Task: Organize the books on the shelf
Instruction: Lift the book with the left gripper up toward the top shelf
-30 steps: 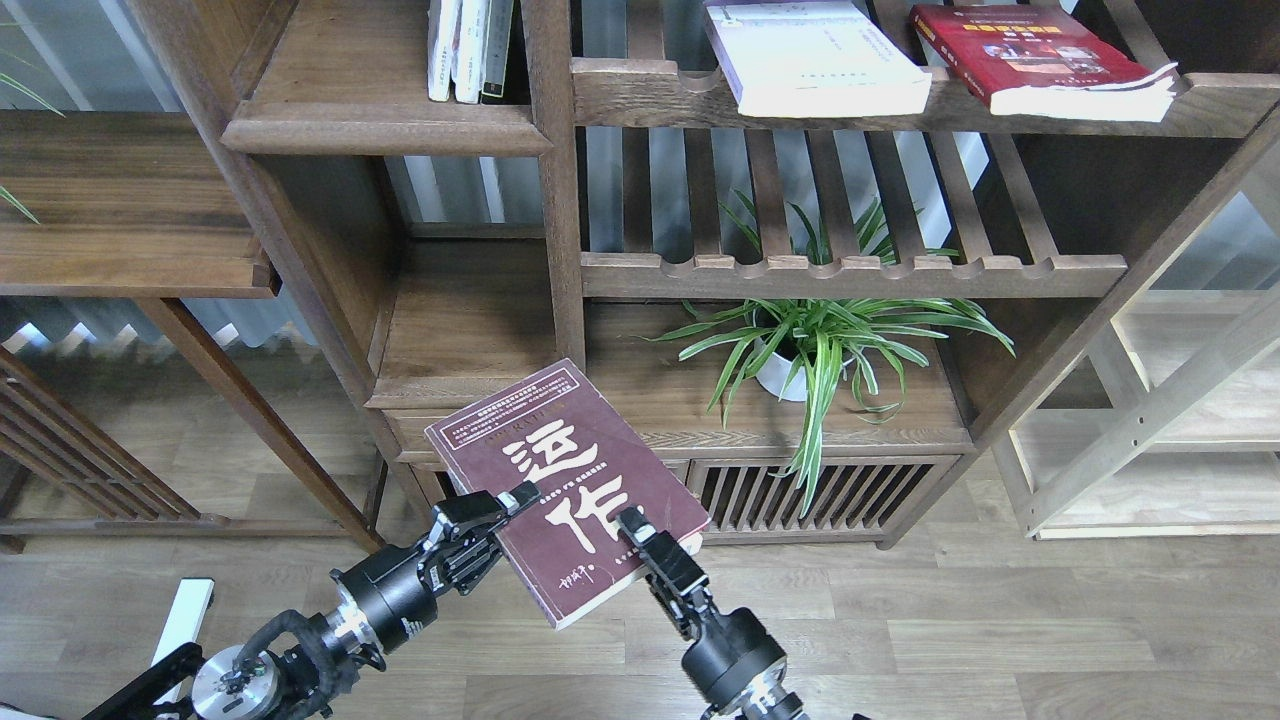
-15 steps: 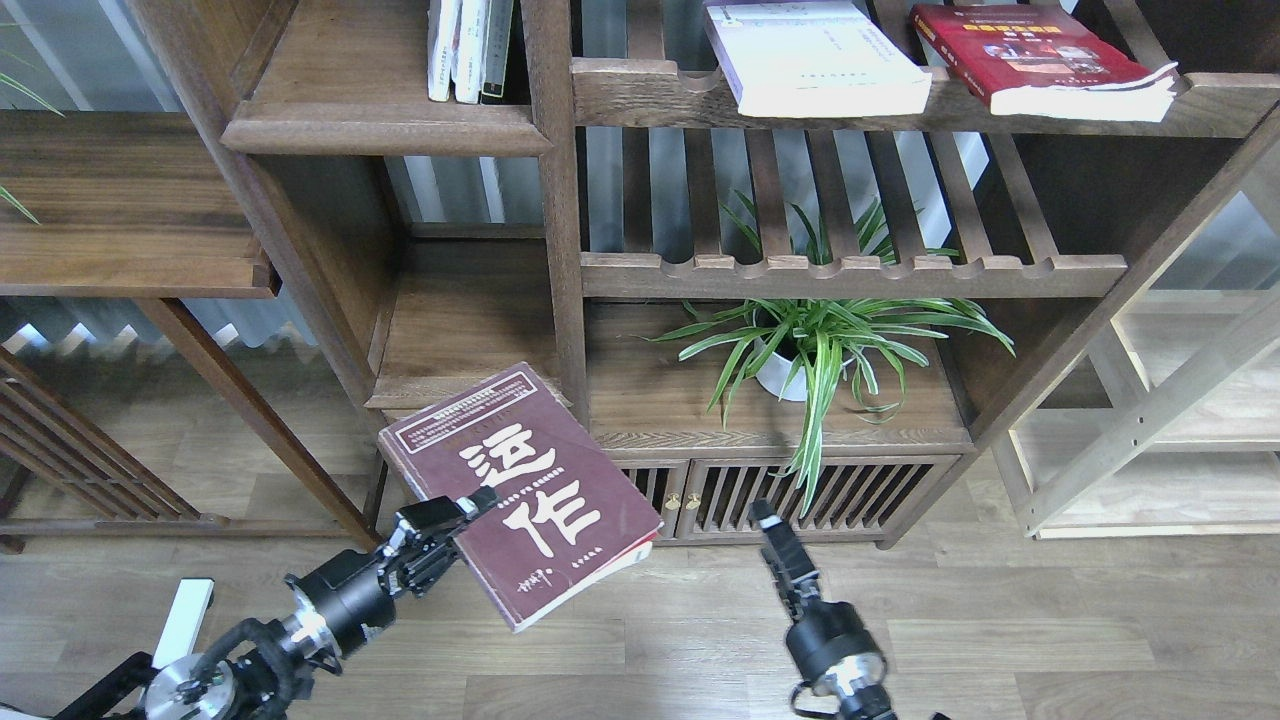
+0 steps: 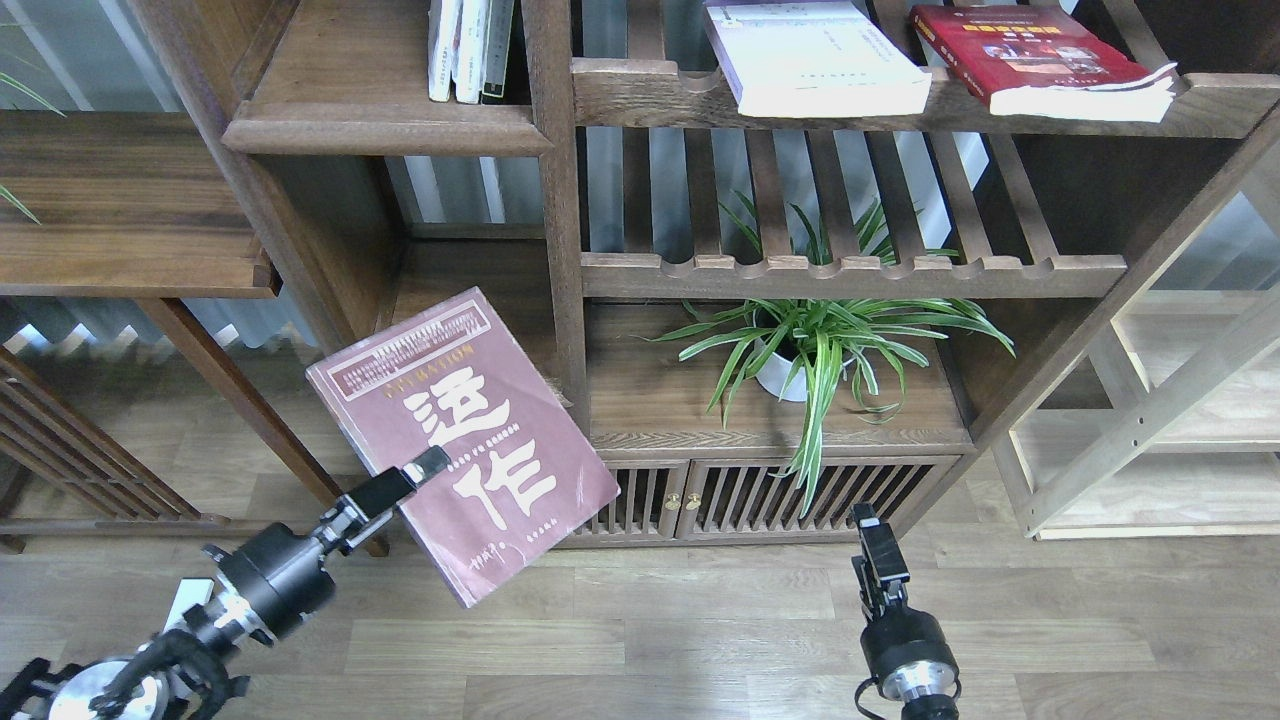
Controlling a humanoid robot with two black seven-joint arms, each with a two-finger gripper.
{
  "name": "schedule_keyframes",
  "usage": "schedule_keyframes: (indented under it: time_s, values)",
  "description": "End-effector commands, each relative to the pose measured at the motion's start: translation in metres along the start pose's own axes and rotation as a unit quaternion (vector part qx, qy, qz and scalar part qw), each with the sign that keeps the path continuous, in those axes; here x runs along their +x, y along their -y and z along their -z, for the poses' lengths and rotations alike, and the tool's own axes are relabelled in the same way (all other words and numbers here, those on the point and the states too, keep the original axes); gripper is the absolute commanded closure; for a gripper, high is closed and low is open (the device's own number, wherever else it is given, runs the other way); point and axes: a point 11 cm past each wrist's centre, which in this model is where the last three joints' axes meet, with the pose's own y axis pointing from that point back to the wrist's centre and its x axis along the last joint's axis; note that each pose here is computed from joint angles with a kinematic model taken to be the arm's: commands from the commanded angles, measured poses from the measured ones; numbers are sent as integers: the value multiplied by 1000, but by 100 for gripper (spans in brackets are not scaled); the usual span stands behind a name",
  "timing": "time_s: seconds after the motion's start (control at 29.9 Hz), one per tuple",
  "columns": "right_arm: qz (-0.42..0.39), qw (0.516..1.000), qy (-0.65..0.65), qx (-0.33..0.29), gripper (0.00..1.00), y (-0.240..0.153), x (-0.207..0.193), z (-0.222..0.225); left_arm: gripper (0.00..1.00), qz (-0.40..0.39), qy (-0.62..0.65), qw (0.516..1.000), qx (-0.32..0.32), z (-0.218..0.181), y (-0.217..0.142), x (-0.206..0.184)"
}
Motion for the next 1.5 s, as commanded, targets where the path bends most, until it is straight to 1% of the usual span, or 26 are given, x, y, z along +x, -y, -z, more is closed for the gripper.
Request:
schedule_keyframes:
  time_s: [0.0, 0.2, 0.47, 0.64, 1.04, 1.2, 1.37, 1.47]
  values:
    - [-11, 1000, 6, -3, 1, -3, 5, -10, 98, -12, 45, 999, -20, -17, -10, -5]
    - [-8, 1000, 6, -5, 1, 0, 3, -10, 98, -44, 100, 992, -57, -48, -27, -3]
    - [-8, 1000, 5, -7, 1, 1, 3, -9, 98, -24, 156, 983, -93, -69, -27, -33]
    - [-3, 1000, 4, -9, 1, 4, 0, -10, 98, -33, 198, 973, -115, -87, -38, -45]
    - [-1, 1000, 3, -12, 1, 6, -2, -12, 98, -78, 276, 945, -155, -122, -62, -56]
    - [-1, 1000, 3, -21, 1, 6, -2, -14, 98, -77, 294, 938, -169, -132, -67, -64]
    - [3, 1000, 3, -22, 1, 8, -5, -13, 98, -94, 324, 925, -176, -152, -80, -69]
    - [4, 1000, 2, -22, 1, 9, -5, -13, 98, -97, 352, 914, -179, -168, -85, -78]
